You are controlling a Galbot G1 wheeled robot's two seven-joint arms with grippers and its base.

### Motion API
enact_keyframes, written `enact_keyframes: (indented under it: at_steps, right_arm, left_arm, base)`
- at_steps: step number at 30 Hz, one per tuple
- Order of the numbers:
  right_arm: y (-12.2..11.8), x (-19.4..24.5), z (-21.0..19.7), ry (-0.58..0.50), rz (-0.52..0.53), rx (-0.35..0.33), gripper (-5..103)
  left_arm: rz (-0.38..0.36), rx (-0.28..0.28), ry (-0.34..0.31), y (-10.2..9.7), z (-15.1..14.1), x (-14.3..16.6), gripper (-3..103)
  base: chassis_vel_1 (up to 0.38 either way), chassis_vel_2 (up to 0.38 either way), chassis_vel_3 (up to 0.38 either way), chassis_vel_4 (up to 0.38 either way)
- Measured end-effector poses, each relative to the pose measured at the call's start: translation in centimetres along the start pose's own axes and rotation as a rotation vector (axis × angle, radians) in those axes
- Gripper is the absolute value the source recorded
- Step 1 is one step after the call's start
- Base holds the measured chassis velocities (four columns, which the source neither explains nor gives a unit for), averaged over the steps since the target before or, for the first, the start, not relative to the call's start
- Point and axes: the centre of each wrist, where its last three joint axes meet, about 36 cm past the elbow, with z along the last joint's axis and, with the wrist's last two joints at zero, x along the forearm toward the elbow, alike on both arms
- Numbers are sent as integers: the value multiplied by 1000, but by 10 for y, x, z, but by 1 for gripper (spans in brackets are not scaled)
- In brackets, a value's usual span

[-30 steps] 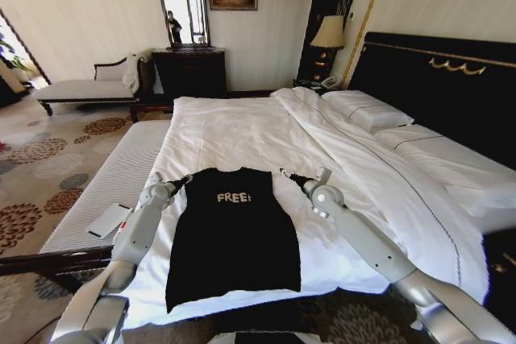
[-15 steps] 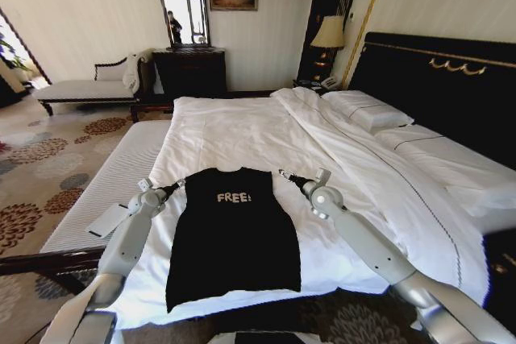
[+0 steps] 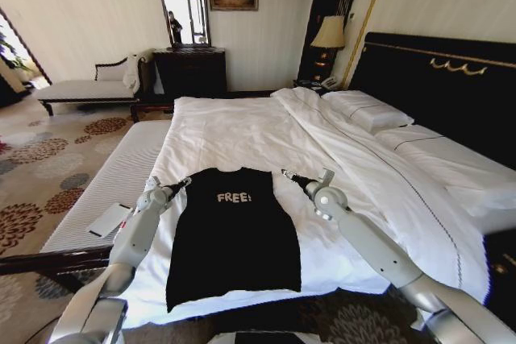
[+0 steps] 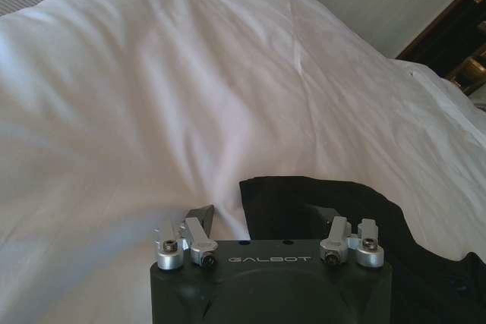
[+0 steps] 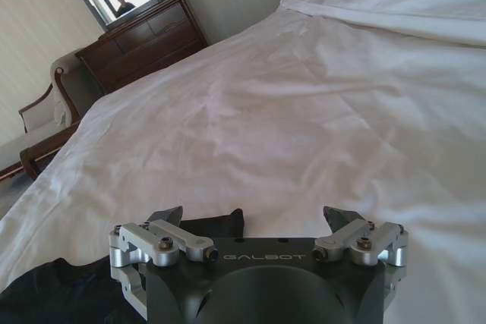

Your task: Fold the clothes on the bed.

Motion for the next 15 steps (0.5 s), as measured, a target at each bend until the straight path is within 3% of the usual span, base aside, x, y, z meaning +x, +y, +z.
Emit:
enact_keyframes:
  at_steps: [3,5,8,12,15]
  right_arm:
    - [-1,0,1,1,2,-1,100]
    - [-1,0,1,1,2,-2,100]
    - [-2,1,2,2,3,0,100]
    - [-2,2,2,0,3,1,100]
    - [-3,0,1,-3,3,5,100]
  left_arm:
    - [7,-13,-21,0,1,-3,53]
    - [6,-16,-21,1,2,-3,53]
    - [7,-19,-23,2,3,-4,36]
    - [8,-20,-23,3,5,-4,25]
    - [18,-26,-34,6,5,-2,9]
  base:
    - [0,0,0,0]
    - [0,0,0,0]
    - [0,0,0,0]
    - [0,0,0,0]
    - [0,0,0,0]
